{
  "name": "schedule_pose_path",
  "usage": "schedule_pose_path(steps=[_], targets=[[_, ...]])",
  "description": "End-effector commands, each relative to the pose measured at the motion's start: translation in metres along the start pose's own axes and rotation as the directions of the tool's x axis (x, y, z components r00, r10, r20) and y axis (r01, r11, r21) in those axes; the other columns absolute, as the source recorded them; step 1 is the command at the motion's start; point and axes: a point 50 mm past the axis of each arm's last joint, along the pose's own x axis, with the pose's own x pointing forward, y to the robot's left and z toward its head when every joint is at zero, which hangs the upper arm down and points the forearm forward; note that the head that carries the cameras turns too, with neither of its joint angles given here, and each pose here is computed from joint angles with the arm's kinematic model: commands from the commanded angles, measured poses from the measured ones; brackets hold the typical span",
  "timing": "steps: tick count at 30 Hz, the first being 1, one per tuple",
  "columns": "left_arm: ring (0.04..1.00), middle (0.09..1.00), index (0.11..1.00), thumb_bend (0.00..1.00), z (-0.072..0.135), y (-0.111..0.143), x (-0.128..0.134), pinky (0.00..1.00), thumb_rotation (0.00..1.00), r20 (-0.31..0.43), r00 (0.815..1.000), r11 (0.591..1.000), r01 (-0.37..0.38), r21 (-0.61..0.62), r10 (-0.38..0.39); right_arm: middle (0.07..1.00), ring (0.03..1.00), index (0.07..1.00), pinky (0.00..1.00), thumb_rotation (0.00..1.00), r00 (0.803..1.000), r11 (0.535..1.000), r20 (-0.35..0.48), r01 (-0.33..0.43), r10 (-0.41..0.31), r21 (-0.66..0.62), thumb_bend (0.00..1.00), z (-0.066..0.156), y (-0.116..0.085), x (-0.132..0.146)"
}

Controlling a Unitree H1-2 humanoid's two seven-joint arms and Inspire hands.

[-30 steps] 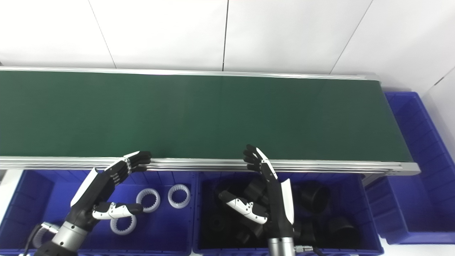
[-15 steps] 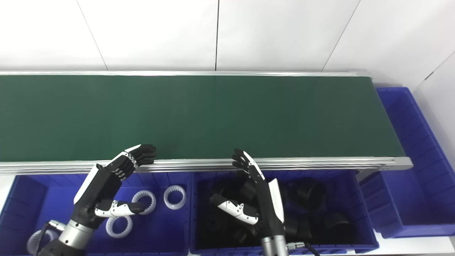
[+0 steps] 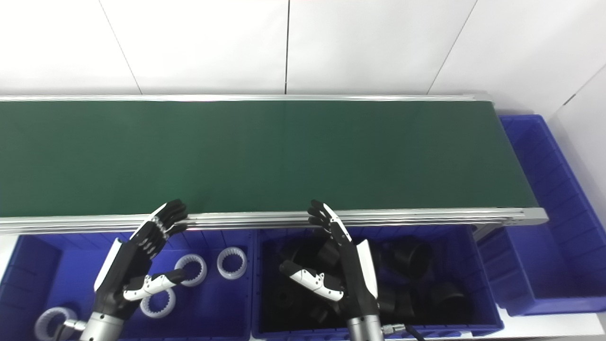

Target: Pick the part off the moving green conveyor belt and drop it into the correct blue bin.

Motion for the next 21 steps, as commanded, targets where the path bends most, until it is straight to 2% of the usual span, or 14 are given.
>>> schedule_pose_path(steps=[1,21], targets=[[0.876,0.888,0.886,0.81,0.007,0.0005,0.0042,0.84,0.41,0.06,0.998,1.0,-0.007,0.018,0.006,0.829,0.792,0.875,0.72,0.51,1.0,1.0,0.028,0.008,-0.008,0.001,0.75,0.0079,-0.0019,0.0023],[0.872,0.89,0.883,0.85,0.0067,0.0014,0.008,0.84,0.43,0.06,0.998,0.999,-0.004,0.04,0.001,0.836,0.802,0.881,0.73,0.5,0.999,1.0,0.035,0.007,-0.007,0.011,0.74,0.0087,-0.002,0.0041]])
